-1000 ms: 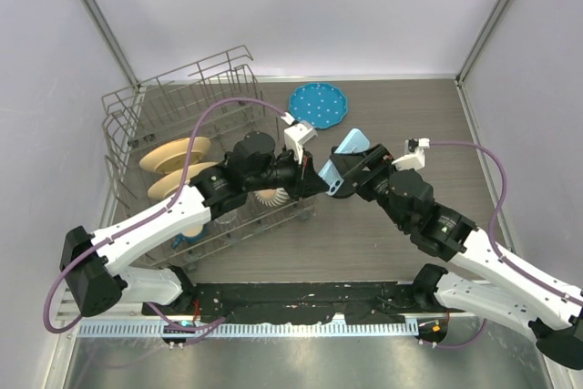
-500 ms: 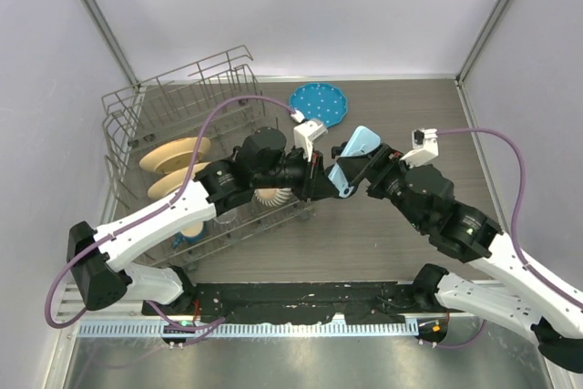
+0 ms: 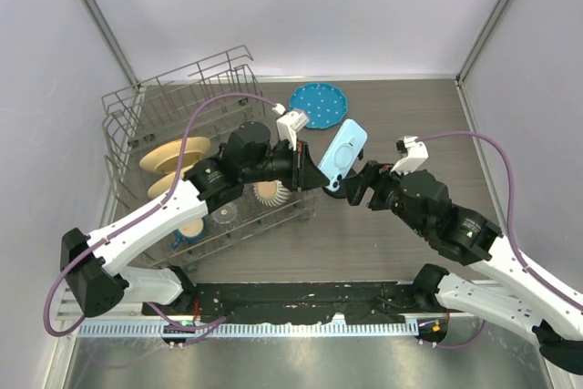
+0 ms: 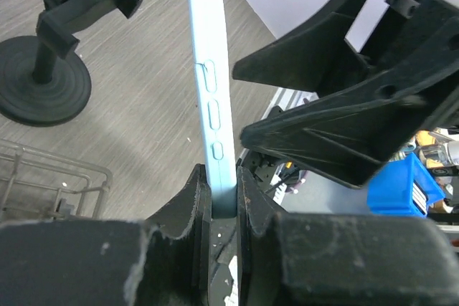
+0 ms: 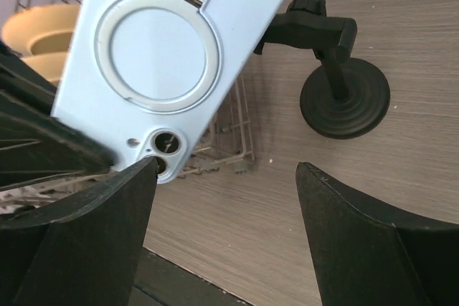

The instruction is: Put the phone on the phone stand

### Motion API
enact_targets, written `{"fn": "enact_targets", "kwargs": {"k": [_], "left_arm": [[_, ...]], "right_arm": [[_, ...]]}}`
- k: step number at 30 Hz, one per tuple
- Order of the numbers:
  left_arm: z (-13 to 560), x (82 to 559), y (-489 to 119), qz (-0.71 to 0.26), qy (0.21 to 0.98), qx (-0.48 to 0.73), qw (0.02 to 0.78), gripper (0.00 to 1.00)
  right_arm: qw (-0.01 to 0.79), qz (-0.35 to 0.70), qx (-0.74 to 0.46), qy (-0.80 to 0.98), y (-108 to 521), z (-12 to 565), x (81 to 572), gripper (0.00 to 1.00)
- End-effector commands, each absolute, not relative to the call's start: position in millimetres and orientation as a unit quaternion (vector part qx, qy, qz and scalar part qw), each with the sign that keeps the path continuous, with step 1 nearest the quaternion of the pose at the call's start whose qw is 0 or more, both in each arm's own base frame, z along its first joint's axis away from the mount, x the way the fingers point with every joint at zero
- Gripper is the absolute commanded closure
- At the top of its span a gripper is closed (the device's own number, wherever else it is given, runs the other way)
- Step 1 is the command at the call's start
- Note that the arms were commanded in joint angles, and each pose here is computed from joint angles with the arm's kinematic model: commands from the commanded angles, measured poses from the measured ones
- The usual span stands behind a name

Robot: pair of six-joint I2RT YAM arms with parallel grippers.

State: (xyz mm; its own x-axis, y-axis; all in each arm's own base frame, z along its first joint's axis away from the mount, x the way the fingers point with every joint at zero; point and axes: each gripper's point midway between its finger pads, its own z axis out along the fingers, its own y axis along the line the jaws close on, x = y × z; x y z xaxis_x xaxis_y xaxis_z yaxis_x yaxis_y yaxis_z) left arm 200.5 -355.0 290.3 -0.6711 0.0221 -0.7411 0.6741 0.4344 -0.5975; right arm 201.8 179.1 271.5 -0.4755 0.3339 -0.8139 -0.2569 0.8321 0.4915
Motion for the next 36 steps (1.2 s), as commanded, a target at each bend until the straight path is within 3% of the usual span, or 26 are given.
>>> {"fn": "enact_targets", "kwargs": {"k": [1, 8, 13, 25, 36], "left_arm": [[355, 192, -346, -0.531, 0.727, 0.216, 0.377, 1.0], [378, 188, -305, -0.55, 0.753, 0.115, 0.342, 1.0], [383, 179, -283, -0.596, 0.756, 0.019, 0.27, 1.0], [374, 171, -264, -0.625, 0.759, -0.049, 0.176, 1.0], [383, 165, -265, -0.649, 0.743, -0.08, 0.141, 1.0]], "right_arm": [[0.554, 0.272, -0.042, 0.786, 178, 287, 204, 0.17], [0.628, 0.342, -0.175, 0.677, 204, 330, 186, 0.16], [0.652, 0.294, -0.227, 0.661, 222, 326, 204, 0.15], [0.769, 0.176, -0.326, 0.521, 260, 366, 214, 0.17], [0.754, 0.168, -0.421, 0.475, 301, 365, 212, 0.24]]}}
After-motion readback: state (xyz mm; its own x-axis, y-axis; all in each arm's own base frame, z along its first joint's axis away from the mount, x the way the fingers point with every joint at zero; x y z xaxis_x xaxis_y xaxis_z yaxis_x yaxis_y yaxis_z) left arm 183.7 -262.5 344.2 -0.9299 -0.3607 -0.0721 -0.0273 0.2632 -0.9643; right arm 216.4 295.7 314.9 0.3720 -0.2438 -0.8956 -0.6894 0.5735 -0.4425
